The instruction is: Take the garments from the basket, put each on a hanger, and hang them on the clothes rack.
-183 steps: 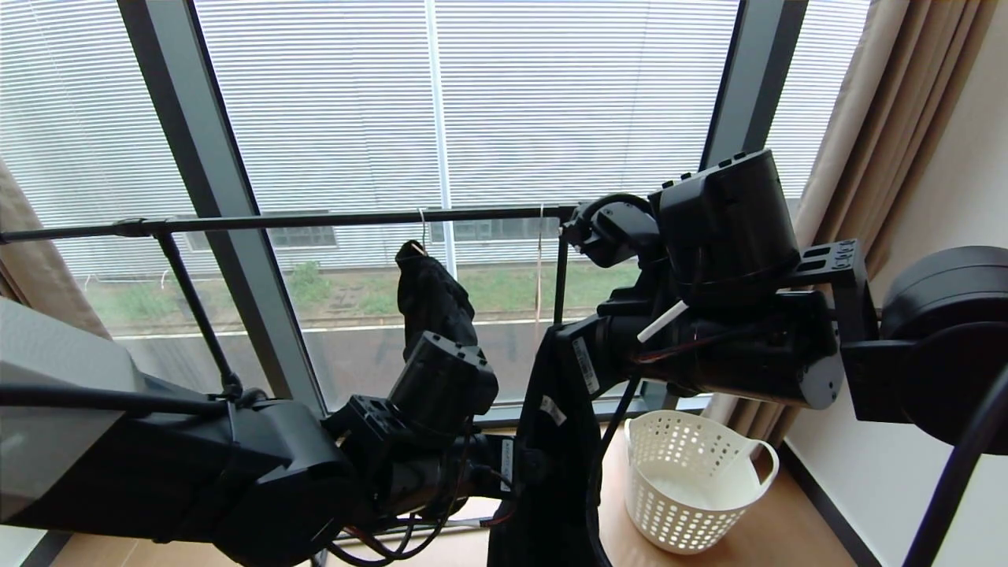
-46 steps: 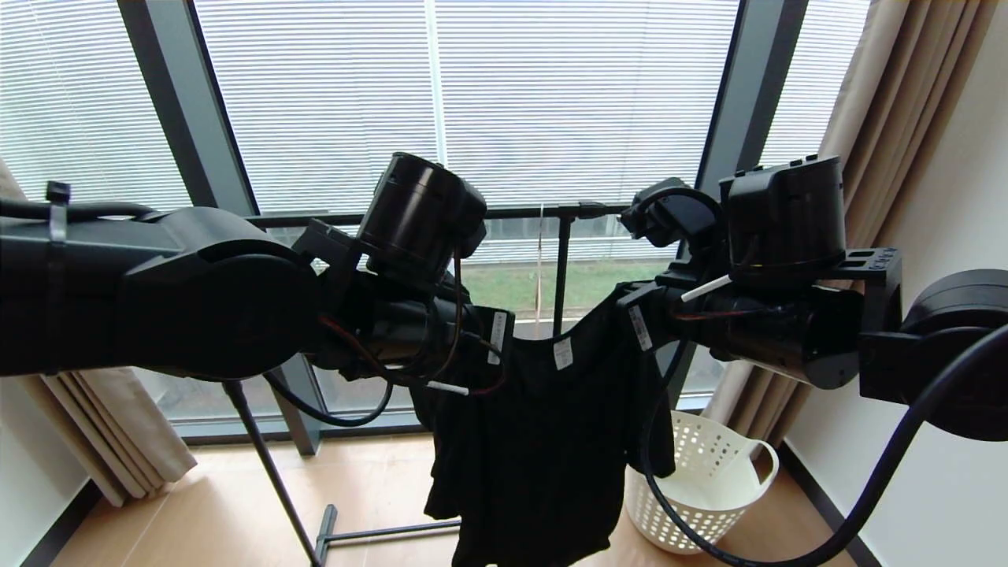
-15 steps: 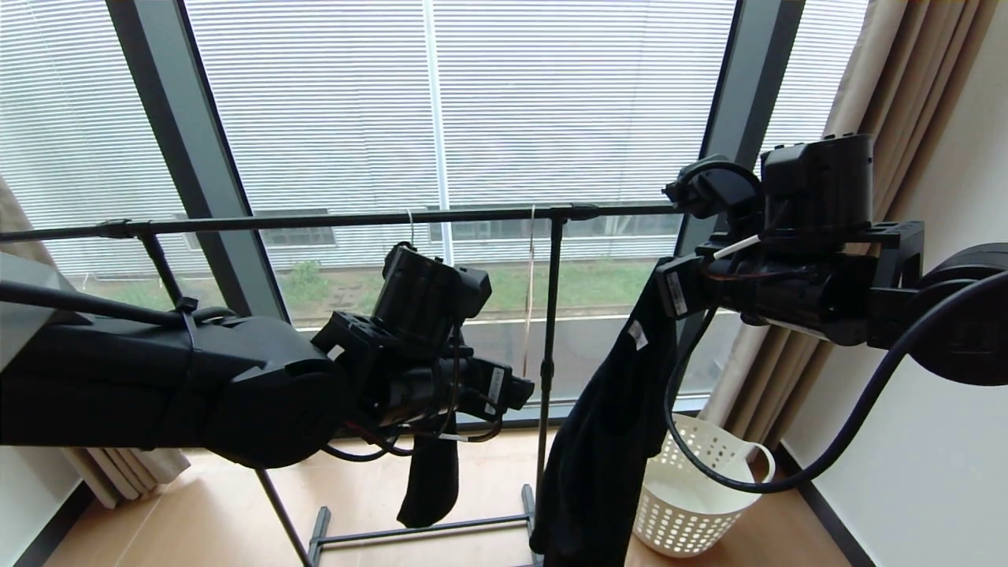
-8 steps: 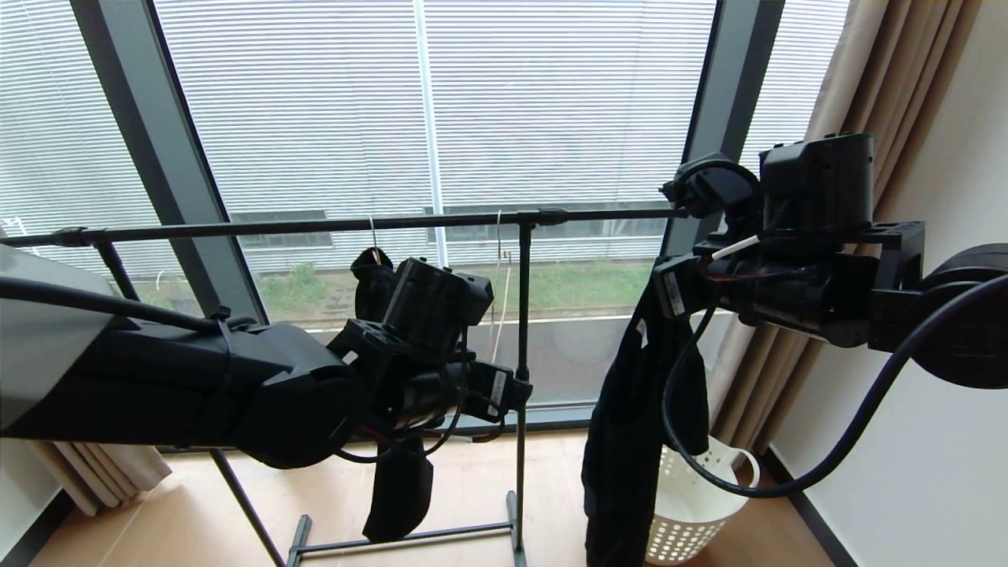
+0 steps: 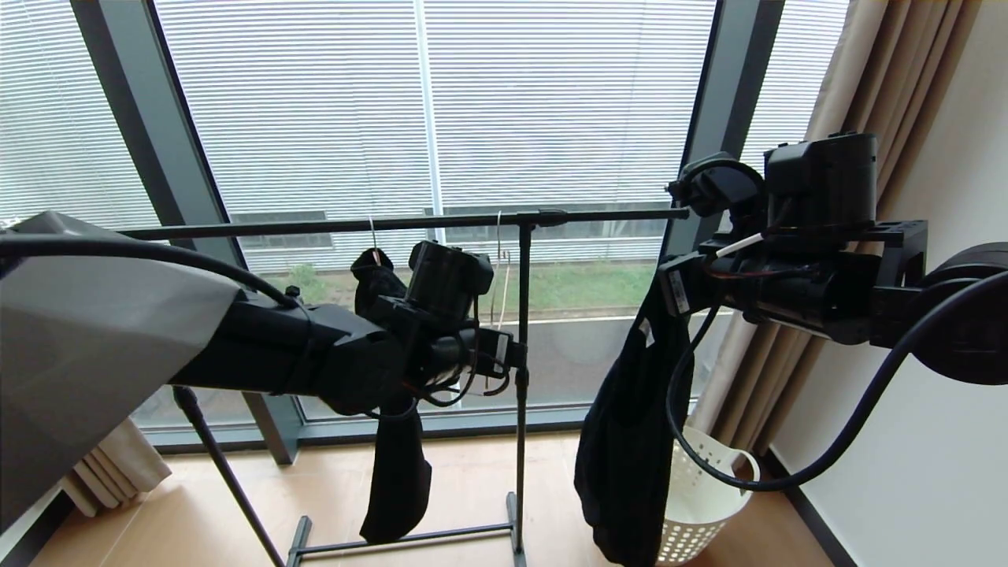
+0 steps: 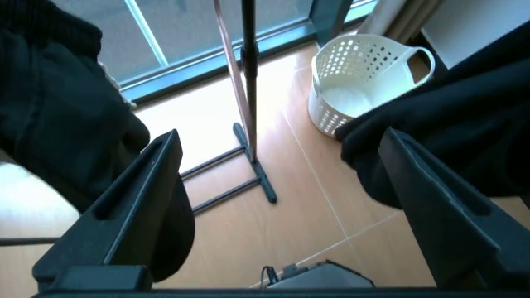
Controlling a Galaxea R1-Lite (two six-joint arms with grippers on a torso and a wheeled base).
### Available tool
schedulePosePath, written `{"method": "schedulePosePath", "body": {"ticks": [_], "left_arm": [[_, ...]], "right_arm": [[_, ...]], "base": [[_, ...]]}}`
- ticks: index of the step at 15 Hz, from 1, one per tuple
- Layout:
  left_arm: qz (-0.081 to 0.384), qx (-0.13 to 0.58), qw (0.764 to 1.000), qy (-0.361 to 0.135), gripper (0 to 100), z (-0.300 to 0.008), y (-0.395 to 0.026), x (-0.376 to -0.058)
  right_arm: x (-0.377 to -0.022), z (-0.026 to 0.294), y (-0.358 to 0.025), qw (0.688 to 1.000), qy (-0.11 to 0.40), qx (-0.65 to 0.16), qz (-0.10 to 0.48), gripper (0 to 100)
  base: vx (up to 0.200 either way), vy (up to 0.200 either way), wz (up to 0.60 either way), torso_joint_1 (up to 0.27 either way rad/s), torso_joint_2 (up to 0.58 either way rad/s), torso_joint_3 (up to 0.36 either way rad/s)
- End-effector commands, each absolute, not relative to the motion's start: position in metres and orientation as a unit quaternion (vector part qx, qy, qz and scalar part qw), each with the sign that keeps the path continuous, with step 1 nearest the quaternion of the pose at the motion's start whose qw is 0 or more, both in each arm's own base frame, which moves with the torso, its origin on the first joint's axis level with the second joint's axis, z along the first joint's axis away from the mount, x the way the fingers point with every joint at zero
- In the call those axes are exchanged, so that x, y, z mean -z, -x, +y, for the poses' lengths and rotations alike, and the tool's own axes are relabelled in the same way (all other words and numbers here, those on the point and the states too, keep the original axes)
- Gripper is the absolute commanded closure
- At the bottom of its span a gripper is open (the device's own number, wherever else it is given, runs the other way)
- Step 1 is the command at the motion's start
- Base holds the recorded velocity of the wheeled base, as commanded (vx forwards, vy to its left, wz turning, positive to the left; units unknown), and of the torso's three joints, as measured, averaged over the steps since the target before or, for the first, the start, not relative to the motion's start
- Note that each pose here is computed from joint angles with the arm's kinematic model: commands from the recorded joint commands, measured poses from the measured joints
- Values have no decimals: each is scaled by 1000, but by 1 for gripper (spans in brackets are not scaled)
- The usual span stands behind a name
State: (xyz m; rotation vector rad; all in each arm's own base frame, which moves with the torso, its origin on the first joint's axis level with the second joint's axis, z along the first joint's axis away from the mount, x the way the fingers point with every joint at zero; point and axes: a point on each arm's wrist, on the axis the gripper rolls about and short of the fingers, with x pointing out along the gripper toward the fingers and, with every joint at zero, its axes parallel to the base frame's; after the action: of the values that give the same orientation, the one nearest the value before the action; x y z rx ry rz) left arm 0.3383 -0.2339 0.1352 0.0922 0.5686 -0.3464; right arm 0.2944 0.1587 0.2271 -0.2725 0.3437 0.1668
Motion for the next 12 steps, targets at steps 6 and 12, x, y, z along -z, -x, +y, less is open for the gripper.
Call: {"method": "schedulePosePath", "body": {"ticks": [6, 12], "left_arm": [[265, 125, 955, -48, 0, -246, -406, -95], [239, 116, 963, -37, 0, -257, -430, -89]], "right_arm": [[-226, 160, -295, 972, 136, -84, 171, 100], [-224, 161, -296, 972, 137, -85, 173, 100]], "base": [[0, 0, 0, 0, 0, 0], [0, 0, 0, 0, 0, 0]]}}
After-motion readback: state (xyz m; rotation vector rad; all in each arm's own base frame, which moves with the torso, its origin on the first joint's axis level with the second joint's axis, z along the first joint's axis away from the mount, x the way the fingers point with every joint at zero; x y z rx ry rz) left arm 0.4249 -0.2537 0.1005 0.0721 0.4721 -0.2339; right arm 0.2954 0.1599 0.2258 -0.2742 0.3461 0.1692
